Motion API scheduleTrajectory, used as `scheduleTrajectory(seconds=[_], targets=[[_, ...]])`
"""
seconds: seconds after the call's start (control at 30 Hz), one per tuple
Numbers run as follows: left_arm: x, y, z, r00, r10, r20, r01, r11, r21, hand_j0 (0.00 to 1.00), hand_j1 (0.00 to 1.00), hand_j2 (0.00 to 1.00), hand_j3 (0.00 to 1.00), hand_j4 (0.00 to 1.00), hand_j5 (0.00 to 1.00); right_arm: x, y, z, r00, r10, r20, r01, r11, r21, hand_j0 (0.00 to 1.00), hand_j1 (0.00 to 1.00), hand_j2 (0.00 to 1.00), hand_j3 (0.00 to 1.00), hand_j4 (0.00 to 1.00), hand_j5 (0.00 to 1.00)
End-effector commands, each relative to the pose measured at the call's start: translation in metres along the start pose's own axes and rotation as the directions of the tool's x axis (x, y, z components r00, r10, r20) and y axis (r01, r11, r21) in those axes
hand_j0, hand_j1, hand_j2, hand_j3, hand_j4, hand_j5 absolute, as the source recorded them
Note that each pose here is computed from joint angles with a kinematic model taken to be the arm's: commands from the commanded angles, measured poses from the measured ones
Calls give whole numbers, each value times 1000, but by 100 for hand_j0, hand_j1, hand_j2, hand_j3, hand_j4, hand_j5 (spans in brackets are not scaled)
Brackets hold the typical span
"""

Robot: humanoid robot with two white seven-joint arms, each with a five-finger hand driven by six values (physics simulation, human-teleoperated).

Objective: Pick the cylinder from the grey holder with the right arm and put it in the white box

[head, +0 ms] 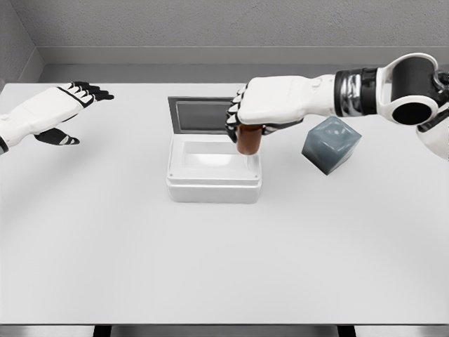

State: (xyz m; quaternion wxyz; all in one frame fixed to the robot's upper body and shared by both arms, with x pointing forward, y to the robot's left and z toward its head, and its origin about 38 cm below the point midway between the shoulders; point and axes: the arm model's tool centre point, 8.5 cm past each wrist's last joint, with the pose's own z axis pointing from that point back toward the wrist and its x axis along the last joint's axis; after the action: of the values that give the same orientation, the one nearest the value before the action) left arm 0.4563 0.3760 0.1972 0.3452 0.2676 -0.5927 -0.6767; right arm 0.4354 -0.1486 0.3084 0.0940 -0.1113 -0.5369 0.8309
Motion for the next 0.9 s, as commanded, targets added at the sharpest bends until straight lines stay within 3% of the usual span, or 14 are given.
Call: scheduleTrajectory(seconds=[0.0, 0.1, 0.13, 0.17, 0.6, 0.67, 0.77, 0.83, 0.87], targets=[[0, 1, 0, 1000, 5, -1, -5, 1000, 5, 100, 100, 100, 100, 100, 100, 1, -2, -6, 1000, -4, 8, 4, 1000, -7, 50, 50, 50, 50, 50, 50], [0, 1, 0, 1000, 3, -1, -3, 1000, 4, 100, 100, 100, 100, 100, 100, -1, -1, -7, 1000, -11, 4, 11, 1000, -7, 51, 51, 51, 51, 51, 51], [0, 1, 0, 1000, 3, -1, -3, 1000, 4, 100, 100, 100, 100, 100, 100, -4, 1, -8, 1000, -21, -5, 21, 1000, -5, 71, 71, 71, 71, 71, 71], [0, 1, 0, 1000, 3, -1, -3, 1000, 4, 100, 100, 100, 100, 100, 100, -9, 2, -10, 997, -57, -45, 56, 998, -4, 100, 100, 100, 100, 100, 100], [-1, 0, 1, 1000, 4, -2, -4, 1000, 3, 100, 100, 100, 100, 100, 100, -6, 2, -9, 997, -58, -50, 58, 998, -4, 100, 100, 100, 100, 100, 100], [-1, 1, 1, 1000, 5, -2, -5, 1000, 4, 100, 100, 100, 100, 100, 100, 2, -4, -8, 999, -35, -34, 34, 999, -15, 100, 100, 100, 100, 100, 100], [-1, 1, 1, 1000, 5, -3, -5, 1000, 6, 100, 100, 100, 100, 100, 100, 10, -12, 36, 997, 28, -68, -30, 999, -34, 100, 100, 100, 100, 100, 100], [-2, 0, 2, 1000, 16, -6, -16, 1000, 10, 100, 100, 100, 100, 100, 100, 6, -16, 86, 991, 67, -114, -80, 991, -110, 100, 100, 100, 100, 100, 100], [-2, 0, 2, 1000, 20, -6, -20, 1000, 13, 100, 100, 100, 100, 100, 100, 0, -13, 113, 984, 76, -163, -94, 990, -109, 100, 100, 100, 100, 100, 100]])
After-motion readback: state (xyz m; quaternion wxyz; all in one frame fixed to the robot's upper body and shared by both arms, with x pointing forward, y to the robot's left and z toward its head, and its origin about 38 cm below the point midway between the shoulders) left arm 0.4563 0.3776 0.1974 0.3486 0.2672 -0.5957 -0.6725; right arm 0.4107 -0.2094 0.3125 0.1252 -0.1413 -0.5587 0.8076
